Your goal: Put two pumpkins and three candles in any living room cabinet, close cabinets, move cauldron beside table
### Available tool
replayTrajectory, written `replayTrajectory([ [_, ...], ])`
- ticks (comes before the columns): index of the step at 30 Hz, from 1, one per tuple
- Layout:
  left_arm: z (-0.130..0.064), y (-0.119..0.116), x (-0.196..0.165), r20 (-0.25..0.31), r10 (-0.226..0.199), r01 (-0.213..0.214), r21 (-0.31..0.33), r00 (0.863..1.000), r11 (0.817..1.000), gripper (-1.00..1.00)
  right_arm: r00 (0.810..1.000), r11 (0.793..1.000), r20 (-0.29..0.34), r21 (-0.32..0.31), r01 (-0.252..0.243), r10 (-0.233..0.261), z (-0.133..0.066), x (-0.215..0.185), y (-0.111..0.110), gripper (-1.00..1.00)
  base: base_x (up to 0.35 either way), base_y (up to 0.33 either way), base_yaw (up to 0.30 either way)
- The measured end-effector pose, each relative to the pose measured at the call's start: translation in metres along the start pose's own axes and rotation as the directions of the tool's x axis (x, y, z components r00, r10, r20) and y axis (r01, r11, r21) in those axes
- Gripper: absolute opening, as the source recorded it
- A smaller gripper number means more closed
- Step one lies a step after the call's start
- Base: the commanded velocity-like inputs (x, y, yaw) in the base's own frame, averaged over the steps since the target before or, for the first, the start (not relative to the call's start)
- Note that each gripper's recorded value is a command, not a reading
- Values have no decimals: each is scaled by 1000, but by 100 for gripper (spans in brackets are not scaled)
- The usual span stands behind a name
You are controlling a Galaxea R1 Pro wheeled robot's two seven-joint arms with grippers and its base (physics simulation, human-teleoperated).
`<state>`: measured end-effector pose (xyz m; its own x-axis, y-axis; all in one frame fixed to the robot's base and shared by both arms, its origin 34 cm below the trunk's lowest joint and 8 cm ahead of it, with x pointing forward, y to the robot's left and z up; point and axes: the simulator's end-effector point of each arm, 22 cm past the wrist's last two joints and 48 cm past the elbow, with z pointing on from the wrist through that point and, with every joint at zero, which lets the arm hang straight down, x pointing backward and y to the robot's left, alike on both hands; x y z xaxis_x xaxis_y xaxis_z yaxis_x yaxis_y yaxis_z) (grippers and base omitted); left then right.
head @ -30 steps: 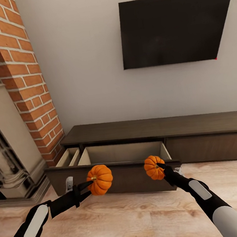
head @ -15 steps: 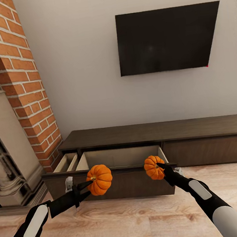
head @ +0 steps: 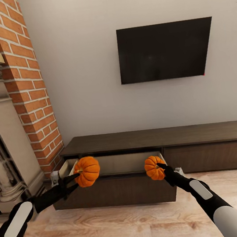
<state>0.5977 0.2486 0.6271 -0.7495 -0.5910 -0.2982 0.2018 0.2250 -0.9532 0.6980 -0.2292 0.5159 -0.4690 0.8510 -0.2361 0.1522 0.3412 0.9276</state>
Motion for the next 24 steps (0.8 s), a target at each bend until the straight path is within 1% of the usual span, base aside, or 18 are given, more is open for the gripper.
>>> replayTrajectory([
  [3,0,-10,-3,13,1,-1,23,1000,1000,-100,1000,1000,4,-10,6,-6,-3,-3,7,-100,0,0,0],
  [4,0,-9,-4,17,-2,1,20,1000,1000,-100,1000,1000,-4,-14,5,-5,-4,-2,9,-100,0,0,0],
  [6,-2,3,-2,21,-13,13,-11,1000,1000,-100,999,1000,-52,-21,-3,2,-6,9,14,-100,0,0,0],
  [7,-3,5,-1,22,-14,14,-18,1000,1000,-100,998,1000,-66,-24,-6,4,-7,11,16,-100,0,0,0],
  [9,-4,3,-4,29,-31,32,-11,999,999,-100,997,1000,-76,-29,-8,6,-8,12,22,-100,0,0,0],
  [10,-5,9,-5,37,-43,44,-27,998,999,-100,997,1000,-81,-28,-7,4,-8,12,24,-100,0,0,0],
  [11,-8,26,-9,64,-60,64,-68,996,996,-100,996,999,-89,-32,0,-3,-8,14,28,-100,0,0,0],
  [12,-9,38,-8,67,-46,53,-110,997,993,-100,996,999,-92,-36,6,-9,-8,14,31,-100,0,0,0],
  [14,-10,41,-11,87,-63,72,-110,994,991,-100,995,999,-97,-45,20,-25,-7,16,36,-100,0,0,0],
  [15,-10,43,-11,89,-58,68,-122,994,990,-100,995,999,-99,-47,24,-29,-7,17,38,-100,0,0,0],
  [16,-10,44,-12,89,-49,60,-129,995,990,-100,994,998,-100,-47,28,-33,-7,17,38,-100,0,0,0],
  [18,-9,40,-13,94,-50,61,-119,994,991,-100,994,998,-100,-49,29,-34,-7,17,39,-100,0,0,0],
  [20,-10,41,-14,97,-46,58,-122,994,991,-100,994,998,-100,-49,30,-35,-7,17,39,-100,0,0,0],
  [22,-9,32,-18,100,-49,59,-108,994,992,-100,995,998,-99,-52,27,-32,-7,15,44,-100,0,0,0],
  [24,-7,24,-21,98,-41,51,-101,994,994,-100,994,998,-99,-51,28,-33,-7,13,48,-100,0,0,0],
])
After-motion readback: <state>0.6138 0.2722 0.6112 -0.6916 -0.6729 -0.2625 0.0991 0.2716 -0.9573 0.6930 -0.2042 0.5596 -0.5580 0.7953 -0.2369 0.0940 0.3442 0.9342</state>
